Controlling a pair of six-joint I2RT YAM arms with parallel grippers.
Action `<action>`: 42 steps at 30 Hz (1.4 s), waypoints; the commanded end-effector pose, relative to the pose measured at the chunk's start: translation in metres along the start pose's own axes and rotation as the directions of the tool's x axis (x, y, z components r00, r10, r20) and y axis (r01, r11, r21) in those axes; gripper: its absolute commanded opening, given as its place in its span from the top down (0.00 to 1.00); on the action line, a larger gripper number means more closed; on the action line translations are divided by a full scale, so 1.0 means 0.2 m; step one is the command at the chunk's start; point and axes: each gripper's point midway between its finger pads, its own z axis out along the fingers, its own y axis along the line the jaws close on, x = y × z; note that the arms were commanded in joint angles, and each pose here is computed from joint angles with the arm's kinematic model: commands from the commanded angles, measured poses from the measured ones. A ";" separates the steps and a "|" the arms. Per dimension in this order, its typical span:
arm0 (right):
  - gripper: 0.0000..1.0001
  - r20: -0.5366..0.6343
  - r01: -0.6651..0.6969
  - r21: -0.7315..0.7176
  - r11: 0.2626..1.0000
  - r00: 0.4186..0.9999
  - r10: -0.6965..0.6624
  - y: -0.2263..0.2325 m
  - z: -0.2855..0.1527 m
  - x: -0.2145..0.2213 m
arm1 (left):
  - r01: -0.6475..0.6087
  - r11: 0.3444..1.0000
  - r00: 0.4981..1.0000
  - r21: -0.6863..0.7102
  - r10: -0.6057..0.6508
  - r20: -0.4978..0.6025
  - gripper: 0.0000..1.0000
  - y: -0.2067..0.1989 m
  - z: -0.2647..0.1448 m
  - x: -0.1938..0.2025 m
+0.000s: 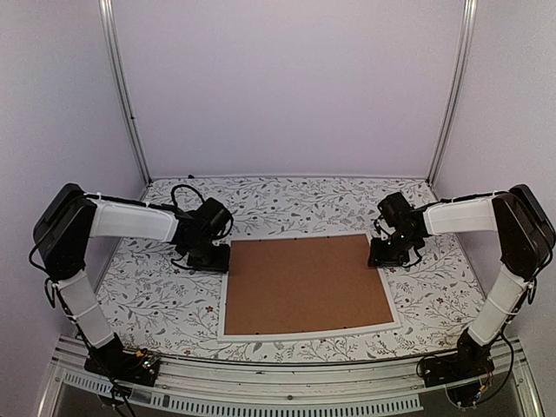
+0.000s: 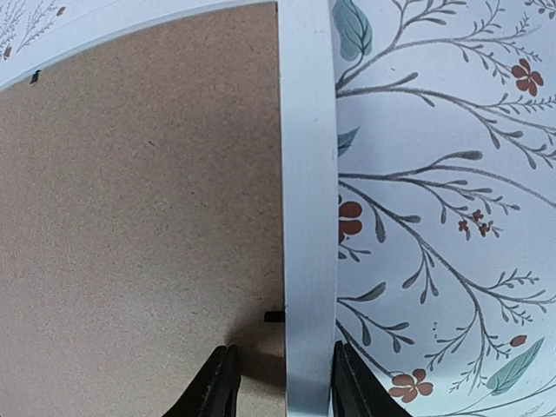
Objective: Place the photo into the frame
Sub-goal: Press the fastener onto the backboard.
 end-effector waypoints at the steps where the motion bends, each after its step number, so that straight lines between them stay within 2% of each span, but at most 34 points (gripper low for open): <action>1: 0.62 -0.130 0.015 0.034 0.999 0.991 -0.010 -0.06 0.08 0.20 | -0.061 0.998 0.992 -0.016 0.059 -0.116 0.53 -0.04 0.12 0.18; 13: 0.65 -0.146 0.010 0.018 1.000 0.989 -0.007 -0.05 0.11 0.24 | -0.134 0.986 0.983 -0.096 0.120 -0.141 0.53 -0.13 0.17 0.24; 18: 0.66 -0.145 0.009 0.020 1.000 0.989 -0.006 -0.06 0.10 0.24 | -0.113 0.991 0.992 -0.067 0.110 -0.055 0.52 -0.16 0.03 0.14; 22: 0.66 -0.144 0.010 0.019 1.000 0.990 -0.007 -0.06 0.10 0.23 | -0.091 0.996 0.996 0.010 0.091 0.002 0.47 -0.21 -0.11 0.09; 32: 0.66 -0.146 0.012 0.022 1.000 0.989 -0.009 -0.06 0.09 0.25 | -0.035 0.996 0.998 0.080 0.039 -0.041 0.38 -0.09 -0.25 0.31; 37: 0.66 -0.140 0.010 0.021 1.000 0.990 -0.007 -0.06 0.09 0.24 | -0.014 0.997 0.997 0.075 0.020 -0.080 0.32 -0.01 -0.26 0.44; 42: 0.66 -0.139 0.011 0.020 1.000 0.990 -0.008 -0.06 0.09 0.24 | -0.005 0.996 0.996 0.090 0.013 -0.089 0.30 -0.02 -0.26 0.48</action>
